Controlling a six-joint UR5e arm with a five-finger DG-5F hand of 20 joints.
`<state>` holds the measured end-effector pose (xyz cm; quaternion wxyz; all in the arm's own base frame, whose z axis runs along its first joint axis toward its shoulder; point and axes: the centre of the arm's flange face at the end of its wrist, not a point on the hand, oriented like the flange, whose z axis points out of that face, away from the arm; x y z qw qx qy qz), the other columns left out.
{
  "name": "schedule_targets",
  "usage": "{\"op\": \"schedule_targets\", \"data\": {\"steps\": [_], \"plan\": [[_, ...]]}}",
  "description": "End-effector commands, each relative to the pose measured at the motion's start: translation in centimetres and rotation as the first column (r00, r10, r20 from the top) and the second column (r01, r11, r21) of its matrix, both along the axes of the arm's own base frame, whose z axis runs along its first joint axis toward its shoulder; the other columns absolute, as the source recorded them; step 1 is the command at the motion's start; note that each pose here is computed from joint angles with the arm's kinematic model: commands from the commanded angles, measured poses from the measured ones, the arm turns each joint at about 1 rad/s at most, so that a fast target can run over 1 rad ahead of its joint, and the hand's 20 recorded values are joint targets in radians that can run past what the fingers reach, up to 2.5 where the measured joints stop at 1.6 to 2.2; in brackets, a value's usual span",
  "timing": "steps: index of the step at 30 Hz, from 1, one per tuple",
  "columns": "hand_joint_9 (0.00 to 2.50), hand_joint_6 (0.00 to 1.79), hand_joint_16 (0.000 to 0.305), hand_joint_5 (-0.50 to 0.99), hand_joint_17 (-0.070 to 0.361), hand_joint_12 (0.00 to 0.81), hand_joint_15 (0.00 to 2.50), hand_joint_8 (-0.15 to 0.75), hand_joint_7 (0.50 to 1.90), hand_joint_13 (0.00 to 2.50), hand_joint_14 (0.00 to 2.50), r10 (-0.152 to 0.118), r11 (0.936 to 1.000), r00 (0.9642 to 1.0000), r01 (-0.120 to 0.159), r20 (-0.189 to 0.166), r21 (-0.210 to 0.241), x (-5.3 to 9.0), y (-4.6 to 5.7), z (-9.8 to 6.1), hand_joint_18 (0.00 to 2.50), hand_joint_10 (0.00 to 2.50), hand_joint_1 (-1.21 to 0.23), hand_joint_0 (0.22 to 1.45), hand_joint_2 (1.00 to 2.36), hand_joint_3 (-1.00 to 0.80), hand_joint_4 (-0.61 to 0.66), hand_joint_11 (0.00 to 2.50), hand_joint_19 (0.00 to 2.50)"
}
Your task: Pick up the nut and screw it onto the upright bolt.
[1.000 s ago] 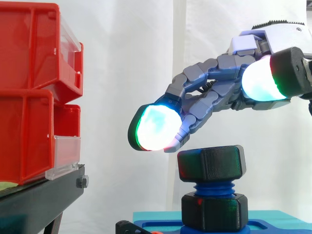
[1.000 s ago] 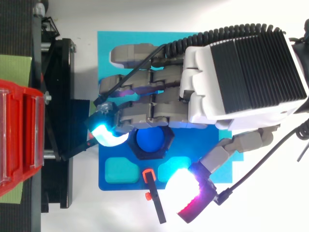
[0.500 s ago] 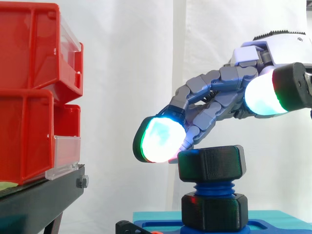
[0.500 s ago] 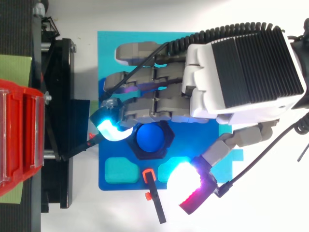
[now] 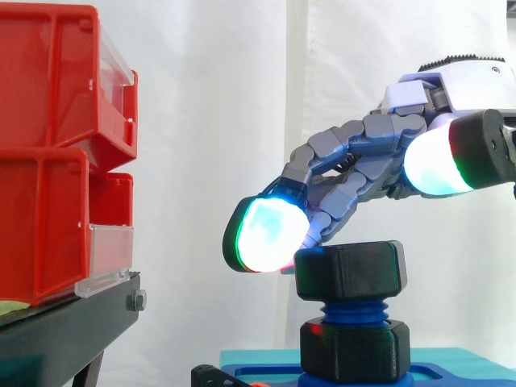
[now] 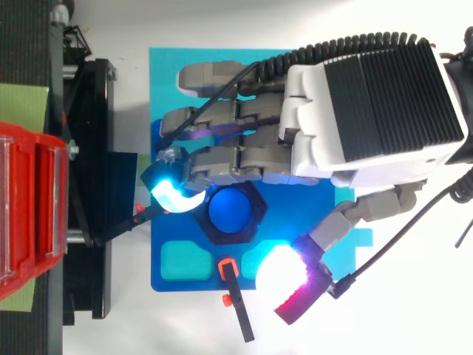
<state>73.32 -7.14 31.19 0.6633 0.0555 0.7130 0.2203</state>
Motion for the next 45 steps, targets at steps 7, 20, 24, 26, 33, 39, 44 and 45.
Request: {"op": "schedule_targets", "data": {"steps": [7,20,24,26,33,39,44,45], "plan": [[0.54,0.5,0.029,-0.1,0.066,0.29,0.0,0.228,0.98,0.3,0.0,-0.002,1.0,1.0,0.002,-0.001,-0.001,0.0,-0.1,0.0,0.0,0.0,-0.41,0.49,1.0,-0.5,0.29,0.0,0.0],[0.66,0.5,0.024,-0.06,0.054,0.269,0.0,0.24,1.25,0.42,0.0,-0.011,0.9999,0.9999,0.011,-0.002,-0.002,-0.1,-0.8,0.0,0.0,0.0,-0.43,0.5,1.0,-0.5,0.23,0.0,0.0],[0.69,0.5,0.023,-0.05,0.052,0.266,0.0,0.244,1.31,0.45,0.0,-0.016,0.9999,0.9999,0.016,-0.002,-0.002,-0.1,-1.1,0.0,0.03,0.0,-0.43,0.51,1.0,-0.5,0.23,0.0,0.0],[0.72,0.5,0.022,-0.04,0.05,0.264,0.0,0.246,1.35,0.47,0.0,-0.019,0.9998,0.9998,0.019,-0.002,-0.002,-0.1,-1.4,0.0,0.04,0.0,-0.44,0.51,1.0,-0.5,0.22,0.0,0.0],[0.83,0.5,0.02,0.0,0.044,0.253,0.0,0.25,1.45,0.54,0.0,-0.025,0.9997,0.9997,0.025,-0.004,-0.002,-0.3,-2.0,0.0,0.11,0.0,-0.44,0.52,1.0,-0.5,0.19,0.0,0.0],[0.99,0.51,0.016,0.03,0.037,0.241,0.0,0.251,1.47,0.62,0.0,-0.033,0.9995,0.9995,0.033,-0.004,-0.001,-0.4,-2.7,0.0,0.2,0.0,-0.45,0.52,1.0,-0.5,0.14,0.0,0.0],[1.39,0.57,0.009,0.07,0.021,0.194,0.0,0.201,1.39,0.87,0.0,-0.039,0.9992,0.9992,0.039,-0.006,-0.002,-0.5,-3.2,0.0,0.46,0.0,-0.49,0.53,1.0,-0.5,0.04,0.0,0.0],[1.45,0.58,0.009,0.07,0.019,0.185,0.0,0.19,1.38,0.89,0.0,-0.042,0.9991,0.9991,0.042,-0.004,-0.001,-0.5,-3.4,0.0,0.5,0.0,-0.49,0.53,1.0,-0.5,0.03,0.0,0.0]]}}
